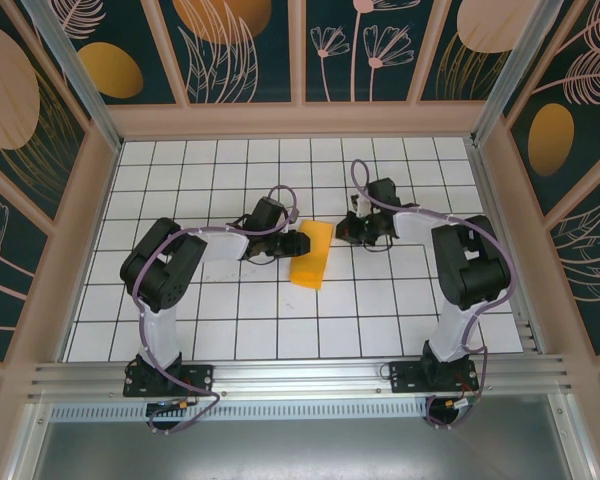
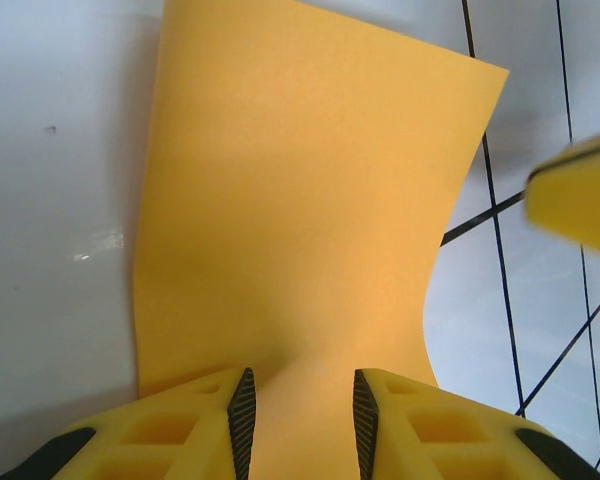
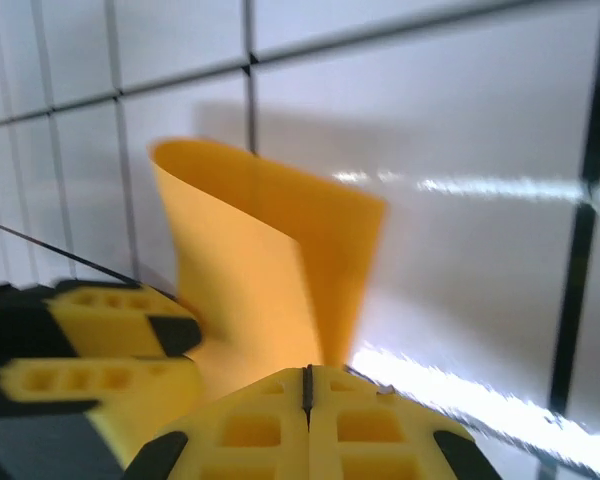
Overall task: Fold a paper plane with a square sheet of paper (fold left side to right side)
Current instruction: Hold the square sheet of paper at the center of the table, then first fold the square sheet of paper in half at the center of the table.
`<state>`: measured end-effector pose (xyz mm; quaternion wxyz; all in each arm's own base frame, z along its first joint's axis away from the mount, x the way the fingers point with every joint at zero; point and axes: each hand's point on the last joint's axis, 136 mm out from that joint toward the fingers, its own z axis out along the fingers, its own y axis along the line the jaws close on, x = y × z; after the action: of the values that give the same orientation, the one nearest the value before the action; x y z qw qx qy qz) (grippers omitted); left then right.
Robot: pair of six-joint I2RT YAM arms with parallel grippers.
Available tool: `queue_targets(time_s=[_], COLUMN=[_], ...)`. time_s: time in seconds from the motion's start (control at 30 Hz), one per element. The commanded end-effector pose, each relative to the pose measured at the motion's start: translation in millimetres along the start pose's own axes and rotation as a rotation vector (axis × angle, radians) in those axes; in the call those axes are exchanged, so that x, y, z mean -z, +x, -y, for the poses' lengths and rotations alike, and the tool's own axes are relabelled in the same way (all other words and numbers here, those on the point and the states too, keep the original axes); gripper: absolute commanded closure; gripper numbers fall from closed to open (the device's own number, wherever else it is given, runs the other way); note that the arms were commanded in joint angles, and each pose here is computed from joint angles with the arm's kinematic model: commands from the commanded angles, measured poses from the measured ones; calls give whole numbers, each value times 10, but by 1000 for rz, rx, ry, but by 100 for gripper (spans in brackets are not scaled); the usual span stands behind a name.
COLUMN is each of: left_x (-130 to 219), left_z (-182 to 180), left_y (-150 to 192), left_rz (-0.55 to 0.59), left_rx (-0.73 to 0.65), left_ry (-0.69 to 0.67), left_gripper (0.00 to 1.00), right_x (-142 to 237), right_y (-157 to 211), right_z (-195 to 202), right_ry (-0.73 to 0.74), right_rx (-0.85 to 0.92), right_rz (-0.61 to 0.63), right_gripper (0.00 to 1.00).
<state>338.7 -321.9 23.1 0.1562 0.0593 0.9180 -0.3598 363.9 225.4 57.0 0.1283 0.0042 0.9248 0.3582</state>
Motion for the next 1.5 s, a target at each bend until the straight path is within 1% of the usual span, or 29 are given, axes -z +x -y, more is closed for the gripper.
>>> queue_targets(time_s=[0.0, 0.2, 0.37, 0.6, 0.7, 0.8, 0.9, 1.0, 1.1, 1.2, 1.47], left_x=[-148, -147, -143, -115, -89, -29, 74, 155, 176, 140, 19], left_z=[-199, -191, -182, -140, -109, -24, 135, 281, 344, 308, 80], left_y=[349, 330, 332, 319, 310, 285, 224, 164, 161, 191, 228], left_rz=[-91, -87, -87, -84, -82, -74, -49, -31, -33, -44, -46], left_rx=[38, 33, 31, 19, 6, -11, -36, -50, -59, -59, -43], left_ry=[-66, -68, -68, -59, -50, -23, 27, 72, 97, 93, 16], left_gripper=[65, 65, 65, 65, 63, 61, 60, 60, 60, 60, 60], right_x=[-69, -312, -529, -659, -714, -755, -780, -797, -805, -813, -828], right_y=[-140, -239, -191, -92, -30, 48, 125, 172, 185, 185, 203], right_z=[-255, -420, -379, -128, 0, 137, 232, 279, 299, 295, 303], right_ry=[-81, -110, -98, -9, 30, 77, 106, 121, 131, 135, 154], right_rx=[39, 62, 50, 38, 25, 8, -6, -13, -12, -11, -4], right_rz=[-2, -22, -64, -91, -114, -139, -158, -168, -171, -172, -179], right_gripper=[99, 100, 99, 100, 100, 100, 100, 100, 100, 100, 100])
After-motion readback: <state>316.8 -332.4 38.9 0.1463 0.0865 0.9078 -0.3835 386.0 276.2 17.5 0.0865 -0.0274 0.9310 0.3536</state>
